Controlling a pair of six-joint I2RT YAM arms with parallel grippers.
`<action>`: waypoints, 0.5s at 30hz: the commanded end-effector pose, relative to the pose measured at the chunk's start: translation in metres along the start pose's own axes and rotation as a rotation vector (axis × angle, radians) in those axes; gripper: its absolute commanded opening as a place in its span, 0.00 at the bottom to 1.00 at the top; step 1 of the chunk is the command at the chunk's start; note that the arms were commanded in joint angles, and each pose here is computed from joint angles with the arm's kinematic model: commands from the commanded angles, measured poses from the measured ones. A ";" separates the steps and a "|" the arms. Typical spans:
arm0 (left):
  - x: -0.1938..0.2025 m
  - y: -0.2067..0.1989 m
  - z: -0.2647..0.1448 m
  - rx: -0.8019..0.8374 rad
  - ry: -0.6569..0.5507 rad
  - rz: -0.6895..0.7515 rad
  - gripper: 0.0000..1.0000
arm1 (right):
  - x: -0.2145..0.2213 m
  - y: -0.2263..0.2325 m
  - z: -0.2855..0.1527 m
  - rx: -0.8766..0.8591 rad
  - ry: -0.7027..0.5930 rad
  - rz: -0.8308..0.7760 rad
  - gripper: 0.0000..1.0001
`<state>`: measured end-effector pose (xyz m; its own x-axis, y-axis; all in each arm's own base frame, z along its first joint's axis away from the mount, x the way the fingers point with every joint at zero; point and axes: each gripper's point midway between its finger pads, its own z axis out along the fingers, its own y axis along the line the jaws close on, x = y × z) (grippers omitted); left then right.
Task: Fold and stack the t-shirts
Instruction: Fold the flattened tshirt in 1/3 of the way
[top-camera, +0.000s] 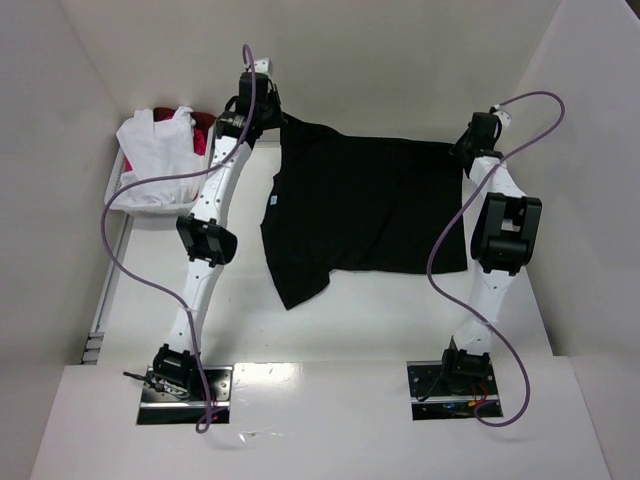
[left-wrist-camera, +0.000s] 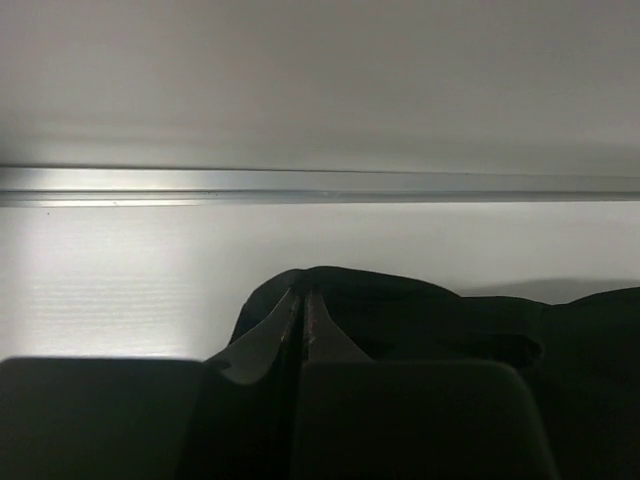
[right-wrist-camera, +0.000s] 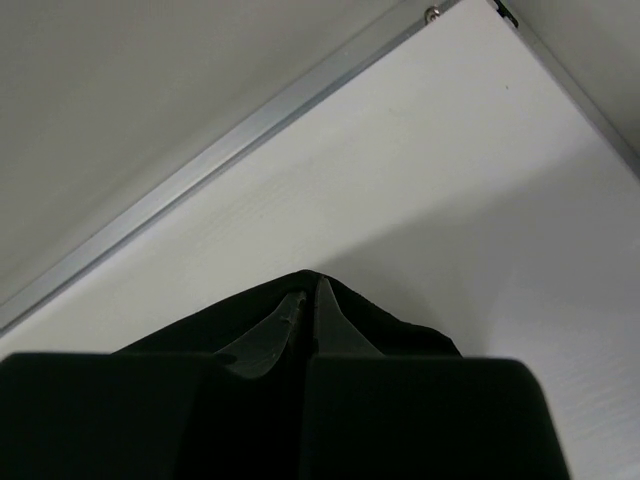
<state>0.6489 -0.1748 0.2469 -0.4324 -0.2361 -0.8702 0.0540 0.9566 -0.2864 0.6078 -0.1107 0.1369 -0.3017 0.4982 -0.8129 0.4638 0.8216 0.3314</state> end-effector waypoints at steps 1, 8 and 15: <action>0.002 0.017 0.004 -0.024 0.005 -0.010 0.00 | -0.038 0.009 0.004 -0.018 -0.091 -0.002 0.00; 0.007 0.019 0.013 -0.021 -0.003 0.008 0.00 | -0.046 0.014 0.017 -0.025 -0.105 0.000 0.00; 0.027 0.019 0.024 -0.001 0.040 0.009 0.00 | -0.038 0.013 0.026 -0.026 -0.086 -0.003 0.00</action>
<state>0.6546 -0.1711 0.2024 -0.4964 -0.2243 -0.8386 0.0387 0.9594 -0.2795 0.6411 -0.1144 0.1480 -0.2578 0.4899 -0.8328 0.4337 0.8289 0.3533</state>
